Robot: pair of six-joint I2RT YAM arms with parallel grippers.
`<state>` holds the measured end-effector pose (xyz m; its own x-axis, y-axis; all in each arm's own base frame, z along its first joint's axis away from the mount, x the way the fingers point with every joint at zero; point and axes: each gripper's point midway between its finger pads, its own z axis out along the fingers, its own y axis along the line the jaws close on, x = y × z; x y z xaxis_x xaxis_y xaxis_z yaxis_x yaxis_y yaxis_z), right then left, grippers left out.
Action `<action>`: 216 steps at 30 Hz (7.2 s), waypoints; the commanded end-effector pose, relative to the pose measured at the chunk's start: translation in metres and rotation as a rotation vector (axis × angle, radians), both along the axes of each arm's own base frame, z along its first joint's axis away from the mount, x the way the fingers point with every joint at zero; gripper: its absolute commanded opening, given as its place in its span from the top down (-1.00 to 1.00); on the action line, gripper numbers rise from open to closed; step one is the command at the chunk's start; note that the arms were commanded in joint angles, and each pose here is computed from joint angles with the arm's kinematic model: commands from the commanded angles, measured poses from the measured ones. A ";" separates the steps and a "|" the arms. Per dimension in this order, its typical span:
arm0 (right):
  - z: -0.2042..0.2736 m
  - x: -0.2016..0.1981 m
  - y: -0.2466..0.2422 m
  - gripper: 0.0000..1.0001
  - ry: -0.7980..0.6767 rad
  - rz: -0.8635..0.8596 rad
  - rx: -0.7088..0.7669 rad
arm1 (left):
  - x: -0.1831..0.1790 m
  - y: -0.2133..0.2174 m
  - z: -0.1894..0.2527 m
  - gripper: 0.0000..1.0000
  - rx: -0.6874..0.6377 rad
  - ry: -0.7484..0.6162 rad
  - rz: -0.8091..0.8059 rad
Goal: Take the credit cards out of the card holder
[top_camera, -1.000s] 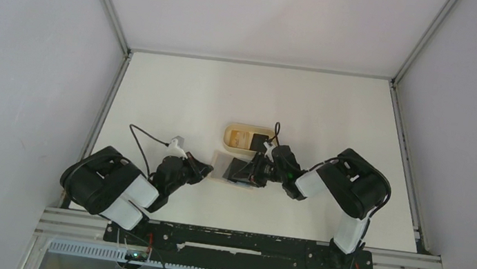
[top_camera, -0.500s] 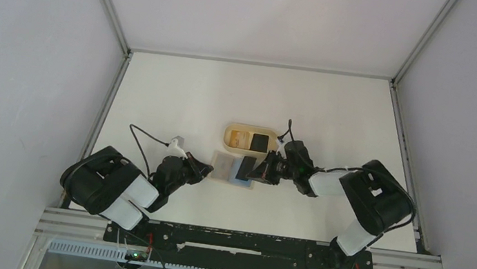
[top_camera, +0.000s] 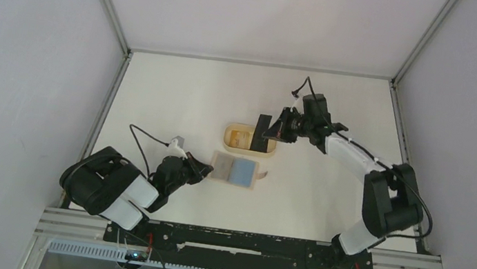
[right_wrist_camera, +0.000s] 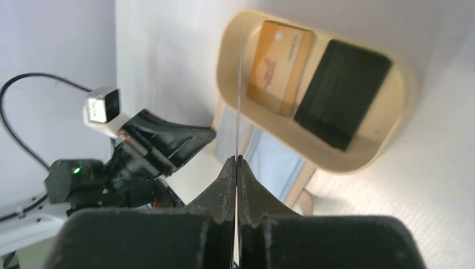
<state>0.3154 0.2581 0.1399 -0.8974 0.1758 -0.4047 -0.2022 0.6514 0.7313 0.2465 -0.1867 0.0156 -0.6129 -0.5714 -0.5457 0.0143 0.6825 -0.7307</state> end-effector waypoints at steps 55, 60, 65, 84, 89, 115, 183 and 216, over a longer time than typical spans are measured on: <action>-0.066 -0.056 0.146 -0.59 0.014 0.126 -0.470 | 0.003 0.021 0.038 1.00 0.235 -0.102 -0.008; -0.082 -0.049 0.148 -0.61 0.027 0.096 -0.562 | 0.002 0.023 0.035 1.00 0.242 -0.096 -0.005; -0.089 -0.043 0.146 -0.68 0.029 0.077 -0.596 | 0.001 0.024 0.033 1.00 0.244 -0.089 -0.001; -0.107 -0.047 0.131 -0.63 0.006 0.104 -0.784 | -0.001 0.031 0.025 1.00 0.257 -0.078 0.021; -0.115 -0.058 0.105 -0.63 0.010 0.117 -0.846 | -0.002 0.032 0.023 1.00 0.260 -0.074 0.025; -0.053 -0.056 0.018 -0.89 -0.128 0.008 -1.038 | -0.004 0.033 0.015 1.00 0.258 -0.058 0.027; -0.068 -0.085 0.154 -0.65 0.155 0.150 0.358 | -0.027 0.042 -0.034 1.00 0.337 0.086 -0.012; -0.031 -0.079 0.128 -0.61 0.137 0.120 0.284 | -0.029 0.043 -0.035 1.00 0.332 0.089 -0.003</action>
